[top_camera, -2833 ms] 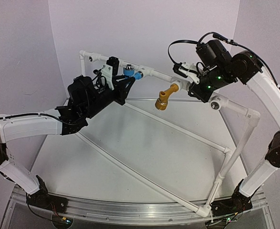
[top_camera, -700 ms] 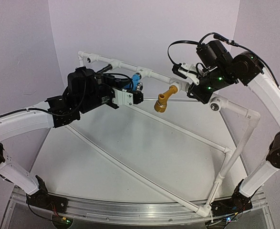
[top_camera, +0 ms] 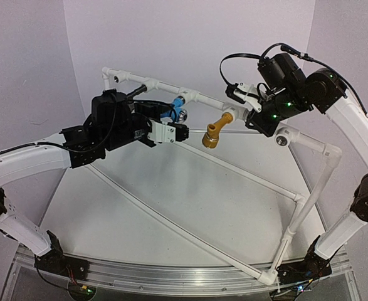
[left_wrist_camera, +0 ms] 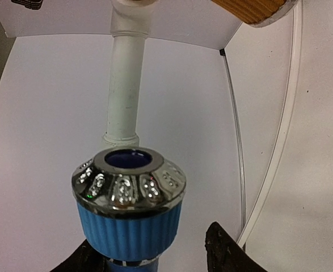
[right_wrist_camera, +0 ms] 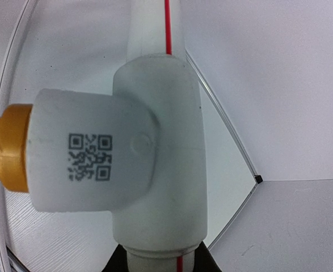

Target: Install the water faucets

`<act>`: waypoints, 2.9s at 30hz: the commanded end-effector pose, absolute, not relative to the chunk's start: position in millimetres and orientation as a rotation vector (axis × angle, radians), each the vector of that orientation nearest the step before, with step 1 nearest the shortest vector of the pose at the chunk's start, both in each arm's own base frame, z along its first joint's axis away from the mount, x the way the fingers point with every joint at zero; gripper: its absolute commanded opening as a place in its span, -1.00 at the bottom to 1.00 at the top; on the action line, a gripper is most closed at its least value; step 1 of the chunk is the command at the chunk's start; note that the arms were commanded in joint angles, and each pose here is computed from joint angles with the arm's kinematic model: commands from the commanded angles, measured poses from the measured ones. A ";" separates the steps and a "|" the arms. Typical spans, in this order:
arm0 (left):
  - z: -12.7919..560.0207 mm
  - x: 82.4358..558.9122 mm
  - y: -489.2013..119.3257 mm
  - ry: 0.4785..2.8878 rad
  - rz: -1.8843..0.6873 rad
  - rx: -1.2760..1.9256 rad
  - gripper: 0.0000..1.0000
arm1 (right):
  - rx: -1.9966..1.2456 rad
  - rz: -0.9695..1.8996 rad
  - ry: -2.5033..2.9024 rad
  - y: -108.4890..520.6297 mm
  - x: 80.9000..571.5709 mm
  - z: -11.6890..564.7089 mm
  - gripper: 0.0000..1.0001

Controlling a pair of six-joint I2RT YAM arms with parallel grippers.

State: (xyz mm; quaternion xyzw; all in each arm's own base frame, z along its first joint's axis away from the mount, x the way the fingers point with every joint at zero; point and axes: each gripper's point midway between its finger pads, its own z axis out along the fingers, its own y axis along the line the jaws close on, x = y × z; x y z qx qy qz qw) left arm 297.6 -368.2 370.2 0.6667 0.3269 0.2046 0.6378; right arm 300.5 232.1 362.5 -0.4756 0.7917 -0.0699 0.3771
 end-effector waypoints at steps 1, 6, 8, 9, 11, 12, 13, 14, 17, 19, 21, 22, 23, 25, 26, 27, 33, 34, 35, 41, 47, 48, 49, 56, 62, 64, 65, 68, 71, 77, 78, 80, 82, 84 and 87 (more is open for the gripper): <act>340.7 297.1 -366.3 0.817 0.445 1.610 0.17 | -1.126 -0.063 2.035 251.7 304.9 363.8 -1.00; 354.3 296.6 -363.3 0.813 0.450 1.571 0.48 | -1.130 -0.065 2.039 252.7 305.9 361.7 -1.00; 361.5 295.9 -362.3 0.813 0.446 1.548 0.56 | -1.129 -0.065 2.037 253.4 306.5 361.9 -1.00; 364.1 295.6 -361.9 0.812 0.445 1.541 0.59 | -1.128 -0.067 2.038 253.3 306.9 361.8 -1.00; 369.6 294.4 -360.6 0.810 0.440 1.525 0.65 | -1.128 -0.066 2.037 253.9 307.2 361.8 -1.00; 371.3 293.6 -360.1 0.810 0.436 1.521 0.70 | -1.129 -0.067 2.038 254.2 307.6 361.2 -1.00; 372.6 292.8 -359.1 0.811 0.433 1.518 0.75 | -1.129 -0.067 2.039 254.4 307.7 360.8 -1.00; 374.3 291.8 -358.0 0.812 0.431 1.515 0.78 | -1.129 -0.068 2.039 254.6 308.0 360.5 -1.00; 381.7 288.6 -353.8 0.816 0.420 1.496 0.90 | -1.129 -0.073 2.041 254.6 308.9 359.7 -1.00; 388.1 286.3 -351.3 0.817 0.410 1.479 0.94 | -1.128 -0.079 2.042 254.6 309.8 359.0 -1.00; 392.6 283.4 -348.8 0.815 0.403 1.473 0.95 | -1.125 -0.085 2.045 254.6 311.3 358.0 -1.00; 394.5 281.5 -347.2 0.815 0.397 1.471 0.96 | -1.123 -0.086 2.044 254.9 311.8 358.1 -1.00; 395.6 279.7 -345.6 0.818 0.390 1.470 0.96 | -1.121 -0.089 2.044 255.2 312.4 358.0 -1.00; 397.5 275.7 -341.4 0.830 0.370 1.466 0.97 | -1.117 -0.098 2.045 254.7 314.4 357.5 -1.00; 398.7 272.7 -338.8 0.838 0.355 1.462 0.98 | -1.113 -0.105 2.045 254.3 315.4 357.8 -1.00; 399.2 270.2 -336.2 0.848 0.340 1.458 0.99 | -1.110 -0.113 2.045 254.0 316.3 357.5 -1.00; 399.9 254.5 -314.3 0.952 0.229 1.386 0.99 | -1.110 -0.210 1.988 250.7 328.9 365.7 -1.00; 400.8 252.6 -309.5 0.975 0.210 1.361 0.99 | -1.109 -0.246 1.965 249.2 333.4 369.8 -1.00; 401.0 250.8 -305.1 0.997 0.192 1.337 0.99 | -1.107 -0.285 1.940 247.6 338.2 374.4 -1.00; 407.7 236.9 -282.3 1.133 0.044 1.213 0.99 | -1.108 -0.482 1.812 241.6 360.2 397.6 -1.00; 419.2 245.5 -266.6 1.268 -0.036 1.034 0.99 | -1.083 -0.633 1.718 230.6 376.8 414.3 -1.00; 422.5 249.7 -264.0 1.296 -0.058 0.991 0.99 | -1.066 -0.648 1.713 227.5 380.4 417.0 -0.99; 425.6 254.5 -261.4 1.329 -0.087 0.949 0.99 | -1.045 -0.655 1.710 224.1 384.7 420.4 -0.97; 440.8 301.7 -241.6 1.546 -0.264 0.733 0.98 | -0.961 -0.651 1.731 204.0 396.8 428.0 -0.62; 482.2 355.9 -225.4 1.546 -0.283 0.557 0.94 | -0.876 -0.613 1.765 182.7 389.0 429.7 -0.07; 492.8 379.3 -221.6 1.549 -0.255 0.513 0.95 | -0.850 -0.595 1.765 175.5 379.8 433.7 0.04; 497.8 392.7 -217.0 1.551 -0.256 0.477 0.95 | -0.837 -0.588 1.768 172.4 376.1 434.1 0.10; 511.0 432.6 -204.1 1.554 -0.260 0.395 0.91 | -0.804 -0.573 1.779 162.4 364.9 436.9 0.25; 516.8 465.7 -209.0 1.548 -0.218 0.386 0.90 | -0.772 -0.581 1.796 151.9 356.5 439.7 0.41; 503.7 529.2 -217.8 1.486 -0.056 0.396 0.90 | -0.754 -0.593 1.828 139.3 345.5 430.0 0.50; 499.7 540.4 -217.8 1.469 -0.006 0.396 0.90 | -0.755 -0.594 1.833 139.5 346.1 427.9 0.51; 501.3 557.2 -213.6 1.423 0.089 0.373 0.91 | -0.747 -0.592 1.848 140.8 349.4 422.2 0.52; 504.1 571.5 -209.4 1.378 0.163 0.349 0.93 | -0.709 -0.580 1.865 140.7 352.5 420.0 0.52; 507.2 584.6 -205.2 1.332 0.229 0.317 0.94 | -0.667 -0.585 1.880 135.9 352.7 417.9 0.52; 508.1 597.2 -202.4 1.284 0.297 0.282 0.94 | -0.623 -0.599 1.894 121.0 348.5 416.9 0.52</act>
